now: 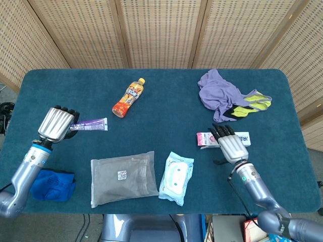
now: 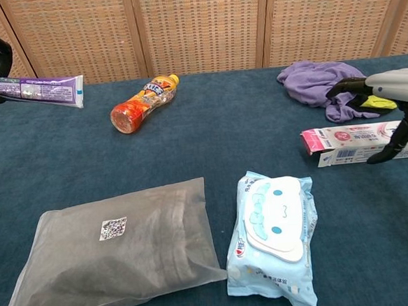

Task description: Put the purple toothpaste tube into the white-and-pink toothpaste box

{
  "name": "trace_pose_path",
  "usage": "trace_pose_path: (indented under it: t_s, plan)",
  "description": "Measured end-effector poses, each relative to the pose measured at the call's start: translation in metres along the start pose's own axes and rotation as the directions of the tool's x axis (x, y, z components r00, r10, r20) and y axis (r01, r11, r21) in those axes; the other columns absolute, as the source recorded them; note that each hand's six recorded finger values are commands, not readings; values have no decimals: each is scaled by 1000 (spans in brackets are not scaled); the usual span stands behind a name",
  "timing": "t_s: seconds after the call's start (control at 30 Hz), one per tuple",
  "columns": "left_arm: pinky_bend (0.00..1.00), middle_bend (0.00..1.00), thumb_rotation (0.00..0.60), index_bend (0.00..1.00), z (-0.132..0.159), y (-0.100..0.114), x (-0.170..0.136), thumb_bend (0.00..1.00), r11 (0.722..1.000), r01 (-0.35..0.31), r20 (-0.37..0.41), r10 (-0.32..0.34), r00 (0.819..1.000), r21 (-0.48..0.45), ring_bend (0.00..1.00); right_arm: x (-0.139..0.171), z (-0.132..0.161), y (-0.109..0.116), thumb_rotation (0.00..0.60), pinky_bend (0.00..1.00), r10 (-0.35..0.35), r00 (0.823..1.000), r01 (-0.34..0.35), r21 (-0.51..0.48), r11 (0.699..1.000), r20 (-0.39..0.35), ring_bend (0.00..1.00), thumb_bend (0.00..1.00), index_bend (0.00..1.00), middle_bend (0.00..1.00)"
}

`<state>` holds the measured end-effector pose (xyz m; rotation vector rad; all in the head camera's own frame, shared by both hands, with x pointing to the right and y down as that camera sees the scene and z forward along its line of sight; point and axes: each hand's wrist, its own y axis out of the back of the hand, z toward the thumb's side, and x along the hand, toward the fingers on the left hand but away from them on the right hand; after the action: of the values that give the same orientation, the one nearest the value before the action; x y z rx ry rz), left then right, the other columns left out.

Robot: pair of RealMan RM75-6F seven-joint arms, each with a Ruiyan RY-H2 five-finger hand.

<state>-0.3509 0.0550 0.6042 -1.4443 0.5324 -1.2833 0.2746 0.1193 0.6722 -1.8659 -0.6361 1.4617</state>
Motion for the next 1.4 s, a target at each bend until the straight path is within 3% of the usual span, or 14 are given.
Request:
trace_pose_path:
  t_s: [0.33,0.8,1.07,1.17,1.4]
  plan:
    - [516,672,600,855,3,-6,2,361,1000,18,6,-18,1000,14,545,-32,-5,-2,600,0,21,999,-23,46,999,44,0,151,87,0]
    - [516,672,600,855,-2,-6,4,362,1000,16,0,-16,1000,18,545,-41,-34,-30,600,0,57,990,-65,58,996,132,0,151,162,5]
    - [516,673,600,855,0,-7,3,362,999,19,6,-20,1000,26,545,-46,-44,-36,600,1,45,987,-53,47,998,152,0,152,257,108]
    - [516,672,600,855,-1,-8,3,362,999,23,5,-23,1000,28,545,-47,-48,-38,600,61,39,986,-47,45,998,159,22,151,315,181]
    - [516,672,600,855,0,-8,2,362,999,20,8,-21,1000,29,545,-46,-57,-47,600,309,26,984,-29,16,999,174,247,151,462,385]
